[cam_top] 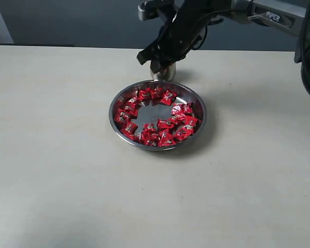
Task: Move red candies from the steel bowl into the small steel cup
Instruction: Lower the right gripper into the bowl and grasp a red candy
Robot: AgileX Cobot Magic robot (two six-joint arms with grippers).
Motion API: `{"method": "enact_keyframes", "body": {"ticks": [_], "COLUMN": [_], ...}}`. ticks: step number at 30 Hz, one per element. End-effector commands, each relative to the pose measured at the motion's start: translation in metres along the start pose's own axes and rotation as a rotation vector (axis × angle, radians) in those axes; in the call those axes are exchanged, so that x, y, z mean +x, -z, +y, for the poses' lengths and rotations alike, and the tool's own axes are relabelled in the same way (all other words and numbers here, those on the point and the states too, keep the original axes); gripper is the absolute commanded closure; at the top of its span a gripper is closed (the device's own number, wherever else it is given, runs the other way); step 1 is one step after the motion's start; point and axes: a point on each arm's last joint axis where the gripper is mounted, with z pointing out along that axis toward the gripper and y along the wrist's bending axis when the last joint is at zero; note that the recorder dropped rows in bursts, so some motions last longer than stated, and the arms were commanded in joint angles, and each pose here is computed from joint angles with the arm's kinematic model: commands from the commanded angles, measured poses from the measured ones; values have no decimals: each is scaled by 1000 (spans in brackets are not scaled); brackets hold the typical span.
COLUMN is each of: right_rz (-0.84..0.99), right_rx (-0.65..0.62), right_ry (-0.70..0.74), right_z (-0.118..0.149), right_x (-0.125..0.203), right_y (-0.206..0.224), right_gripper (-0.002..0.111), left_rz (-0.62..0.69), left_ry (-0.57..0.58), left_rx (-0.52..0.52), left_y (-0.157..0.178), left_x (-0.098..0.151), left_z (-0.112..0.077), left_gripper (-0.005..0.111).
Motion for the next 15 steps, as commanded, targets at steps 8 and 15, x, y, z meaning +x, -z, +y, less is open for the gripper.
{"method": "enact_keyframes", "body": {"ticks": [8, 15], "right_rz": [215, 284], "right_rx": [-81, -191], "right_ry": [88, 110], "right_z": [16, 25], "right_x": [22, 29], "right_y": [-28, -26], "right_gripper": [81, 65], "left_rz": [-12, -12], "left_ry": [3, 3], "left_rx": [-1, -1], "left_y": [0, 0], "left_x": [-1, -1], "left_z": [0, 0], "left_gripper": [106, 106]}}
